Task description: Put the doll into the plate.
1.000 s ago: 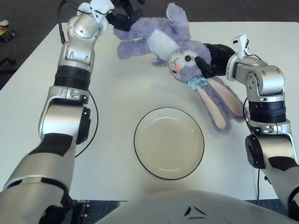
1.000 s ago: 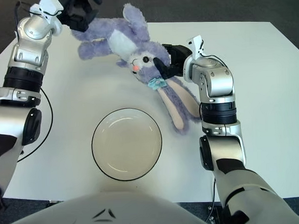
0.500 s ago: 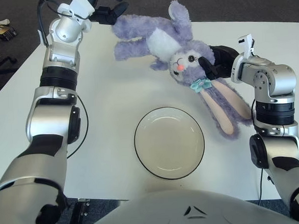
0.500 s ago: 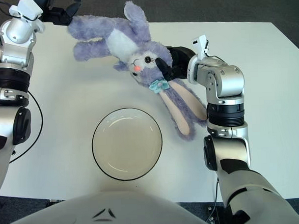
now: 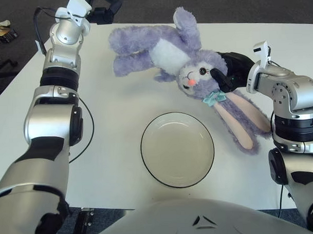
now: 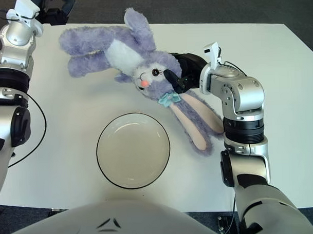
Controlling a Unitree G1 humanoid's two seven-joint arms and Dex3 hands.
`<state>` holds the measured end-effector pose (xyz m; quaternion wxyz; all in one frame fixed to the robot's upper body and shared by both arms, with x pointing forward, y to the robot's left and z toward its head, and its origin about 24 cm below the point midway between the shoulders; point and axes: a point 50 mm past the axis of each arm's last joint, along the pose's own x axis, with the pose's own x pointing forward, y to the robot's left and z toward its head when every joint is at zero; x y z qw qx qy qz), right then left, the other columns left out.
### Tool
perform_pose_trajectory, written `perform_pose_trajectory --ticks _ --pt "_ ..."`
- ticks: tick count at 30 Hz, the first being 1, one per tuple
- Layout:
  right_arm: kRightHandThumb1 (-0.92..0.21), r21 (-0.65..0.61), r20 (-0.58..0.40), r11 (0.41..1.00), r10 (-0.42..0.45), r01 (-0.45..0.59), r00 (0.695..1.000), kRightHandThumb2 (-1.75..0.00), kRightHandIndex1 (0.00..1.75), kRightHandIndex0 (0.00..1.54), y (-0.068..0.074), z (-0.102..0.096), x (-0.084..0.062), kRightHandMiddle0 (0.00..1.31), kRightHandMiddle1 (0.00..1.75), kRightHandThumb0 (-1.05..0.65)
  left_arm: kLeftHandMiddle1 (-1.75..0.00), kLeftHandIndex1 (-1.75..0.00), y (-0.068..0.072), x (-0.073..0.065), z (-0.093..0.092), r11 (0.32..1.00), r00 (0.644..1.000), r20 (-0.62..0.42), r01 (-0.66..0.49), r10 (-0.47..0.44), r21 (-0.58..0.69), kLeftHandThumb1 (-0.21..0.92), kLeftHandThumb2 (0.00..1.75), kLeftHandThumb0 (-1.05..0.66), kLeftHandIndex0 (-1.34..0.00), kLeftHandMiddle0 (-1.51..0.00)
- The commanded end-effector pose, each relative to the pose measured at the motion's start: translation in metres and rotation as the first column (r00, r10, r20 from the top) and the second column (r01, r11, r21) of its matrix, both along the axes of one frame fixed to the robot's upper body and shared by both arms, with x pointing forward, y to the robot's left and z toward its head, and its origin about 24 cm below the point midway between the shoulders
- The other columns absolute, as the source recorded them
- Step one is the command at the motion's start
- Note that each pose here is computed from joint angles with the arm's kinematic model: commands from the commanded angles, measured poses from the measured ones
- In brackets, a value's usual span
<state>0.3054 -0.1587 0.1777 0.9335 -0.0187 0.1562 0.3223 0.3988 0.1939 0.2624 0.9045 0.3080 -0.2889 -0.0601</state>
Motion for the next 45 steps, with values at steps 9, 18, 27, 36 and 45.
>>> perform_pose_trajectory --ticks 9,18,27,36,45 --pt "-0.03 0.013 0.057 0.998 0.062 -0.062 0.996 -1.63 1.69 0.84 -0.002 0.010 -0.016 0.60 1.75 0.00 -1.45 -1.75 0.004 0.010 -0.016 0.990 0.990 -0.039 -0.135 0.137 0.037 0.73 0.72 -0.01 -0.19 -0.46" --pt "0.00 0.015 0.012 0.992 0.126 -0.126 0.992 -1.67 1.72 0.86 -0.004 0.011 -0.022 0.62 1.75 0.00 -1.56 -1.75 0.000 0.014 -0.026 0.978 0.979 -0.056 -0.192 0.196 0.079 0.70 0.81 -0.01 -0.14 -0.46" --pt "0.01 0.034 -0.025 0.977 0.211 -0.210 0.977 -1.69 1.72 0.86 -0.004 0.012 -0.028 0.63 1.75 0.00 -1.58 -1.75 -0.009 0.015 -0.030 0.976 0.981 -0.052 -0.182 0.189 0.124 0.64 0.89 -0.01 -0.15 -0.50" --pt "0.04 0.023 0.023 0.961 0.277 -0.277 0.961 -1.72 1.73 0.88 0.001 0.015 -0.034 0.65 1.75 0.00 -1.67 -1.71 -0.018 0.016 -0.032 0.973 0.985 -0.048 -0.155 0.165 0.171 0.58 0.97 -0.01 -0.30 -0.39" --pt "0.07 -0.016 0.055 0.957 0.291 -0.291 0.955 -1.75 1.75 0.91 0.003 0.016 -0.038 0.69 1.70 0.00 -1.68 -1.69 -0.024 0.016 -0.032 0.973 0.989 -0.040 -0.129 0.139 0.192 0.56 0.99 0.00 -0.35 -0.37"
